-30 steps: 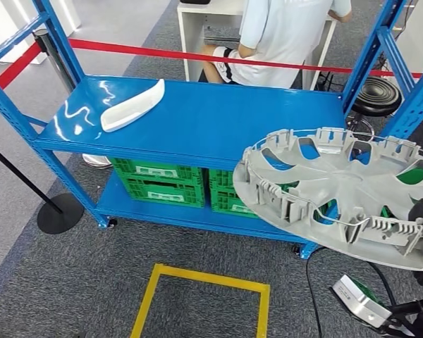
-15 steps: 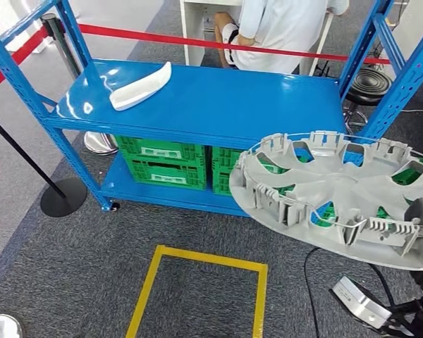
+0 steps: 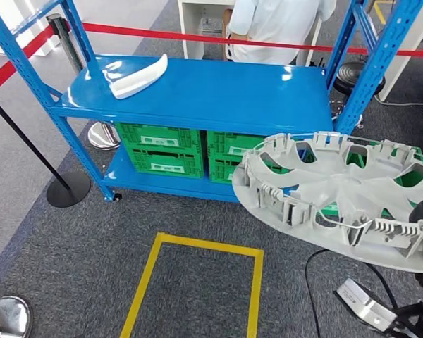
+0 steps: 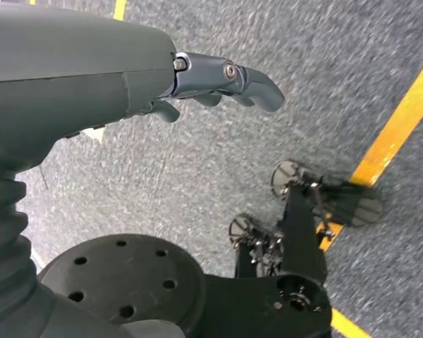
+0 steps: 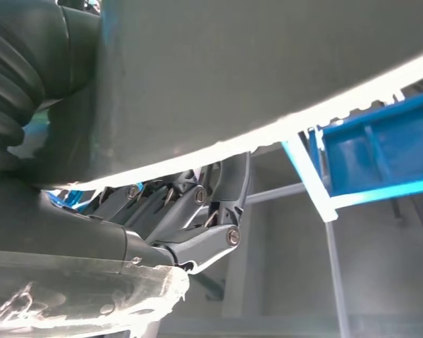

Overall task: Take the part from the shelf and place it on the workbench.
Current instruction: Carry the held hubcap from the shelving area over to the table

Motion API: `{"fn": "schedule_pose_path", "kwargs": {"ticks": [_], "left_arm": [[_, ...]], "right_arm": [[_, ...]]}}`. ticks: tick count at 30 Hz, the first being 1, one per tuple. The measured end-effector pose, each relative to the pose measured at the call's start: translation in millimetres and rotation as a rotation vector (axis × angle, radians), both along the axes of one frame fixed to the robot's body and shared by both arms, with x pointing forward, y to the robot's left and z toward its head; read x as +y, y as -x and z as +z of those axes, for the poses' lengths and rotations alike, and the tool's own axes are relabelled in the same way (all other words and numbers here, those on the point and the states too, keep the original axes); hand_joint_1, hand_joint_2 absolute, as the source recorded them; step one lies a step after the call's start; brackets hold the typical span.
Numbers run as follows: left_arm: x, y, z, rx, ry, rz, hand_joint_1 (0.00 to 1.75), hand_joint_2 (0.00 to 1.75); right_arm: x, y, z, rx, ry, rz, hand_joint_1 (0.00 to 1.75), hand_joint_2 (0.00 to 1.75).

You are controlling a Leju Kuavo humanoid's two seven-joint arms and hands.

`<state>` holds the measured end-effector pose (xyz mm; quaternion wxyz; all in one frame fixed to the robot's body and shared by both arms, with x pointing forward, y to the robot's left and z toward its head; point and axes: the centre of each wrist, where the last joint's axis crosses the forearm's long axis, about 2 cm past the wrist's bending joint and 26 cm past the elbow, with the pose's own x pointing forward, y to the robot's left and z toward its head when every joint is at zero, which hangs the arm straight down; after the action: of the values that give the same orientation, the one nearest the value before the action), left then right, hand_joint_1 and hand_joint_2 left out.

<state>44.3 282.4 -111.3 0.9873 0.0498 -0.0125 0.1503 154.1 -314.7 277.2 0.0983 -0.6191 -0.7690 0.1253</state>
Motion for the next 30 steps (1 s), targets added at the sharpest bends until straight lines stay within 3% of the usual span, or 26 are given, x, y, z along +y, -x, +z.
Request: {"fn": "schedule_pose_path", "kwargs": {"ticks": [30], "left_arm": [[-0.1, -0.2, 0.0, 0.007, 0.01, 0.004, 0.0, 1.75]], "right_arm": [[-2.9, -0.1, 0.1, 0.002, -0.022, 0.026, 1.75, 1.75]]}}
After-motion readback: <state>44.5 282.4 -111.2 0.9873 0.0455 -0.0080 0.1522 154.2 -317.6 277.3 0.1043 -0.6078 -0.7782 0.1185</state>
